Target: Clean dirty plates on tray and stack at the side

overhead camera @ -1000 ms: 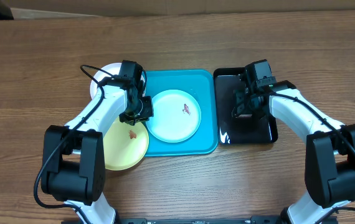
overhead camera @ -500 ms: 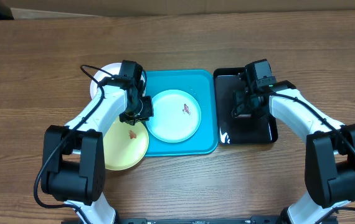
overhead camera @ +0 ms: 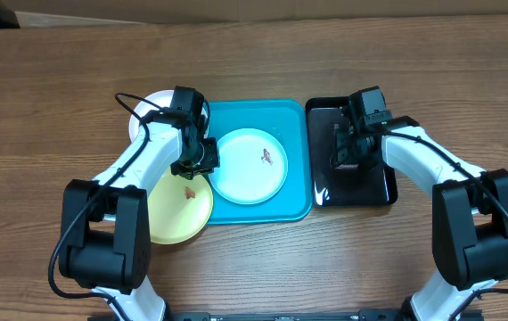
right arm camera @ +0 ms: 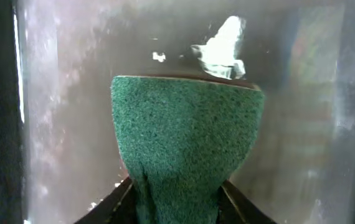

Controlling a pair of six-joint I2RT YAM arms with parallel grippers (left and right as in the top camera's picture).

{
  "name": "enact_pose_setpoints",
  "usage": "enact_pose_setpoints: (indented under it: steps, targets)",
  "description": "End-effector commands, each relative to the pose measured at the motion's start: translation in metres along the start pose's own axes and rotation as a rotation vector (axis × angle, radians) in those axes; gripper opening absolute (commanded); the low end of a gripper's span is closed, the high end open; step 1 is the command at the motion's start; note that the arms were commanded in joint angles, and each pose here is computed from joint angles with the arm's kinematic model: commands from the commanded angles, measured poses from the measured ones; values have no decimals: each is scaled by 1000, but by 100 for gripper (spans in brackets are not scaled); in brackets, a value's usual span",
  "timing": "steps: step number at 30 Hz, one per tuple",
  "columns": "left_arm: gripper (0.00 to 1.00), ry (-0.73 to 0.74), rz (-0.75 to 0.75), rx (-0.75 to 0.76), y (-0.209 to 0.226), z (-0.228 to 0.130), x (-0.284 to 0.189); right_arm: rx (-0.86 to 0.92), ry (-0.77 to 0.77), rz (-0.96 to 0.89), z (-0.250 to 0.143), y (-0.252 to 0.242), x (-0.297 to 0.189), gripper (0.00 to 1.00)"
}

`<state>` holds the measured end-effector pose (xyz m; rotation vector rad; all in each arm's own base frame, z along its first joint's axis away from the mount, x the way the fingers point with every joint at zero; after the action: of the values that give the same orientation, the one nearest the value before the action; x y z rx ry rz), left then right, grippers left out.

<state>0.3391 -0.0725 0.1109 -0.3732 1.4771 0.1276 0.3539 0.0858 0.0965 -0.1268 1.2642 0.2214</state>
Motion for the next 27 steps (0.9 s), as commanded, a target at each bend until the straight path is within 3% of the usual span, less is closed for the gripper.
enact_pose_setpoints:
  steps: [1,4,9,14,20,27]
  targets:
    - [20,3,-9,4,-3,2,1,2,-21,-5,11,1,-7,39]
    - [21,0,-11,4,-3,3,1,2,-7,-6,11,1,-10,56]
    - [22,0,-11,-4,-3,3,1,2,8,-6,2,1,-3,56]
    - [22,11,-29,-10,-5,2,1,2,3,-6,-2,1,2,40]
    - [22,12,-33,-10,-5,2,1,2,-3,-5,13,1,-15,6]
    - [18,9,-36,-10,-6,2,1,-7,-48,-5,40,3,-70,4]
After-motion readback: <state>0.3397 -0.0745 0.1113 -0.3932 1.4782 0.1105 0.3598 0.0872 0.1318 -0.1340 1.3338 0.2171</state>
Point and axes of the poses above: each gripper's point midway between its finger pads, its own x axis out along the fingers, its own y axis along the line the jaws close on, z = x × y, the point moved 9 cm from there along -x, back along the fingers, and after that the axes turned 10 degrees about -x, right-handed, at the moved point
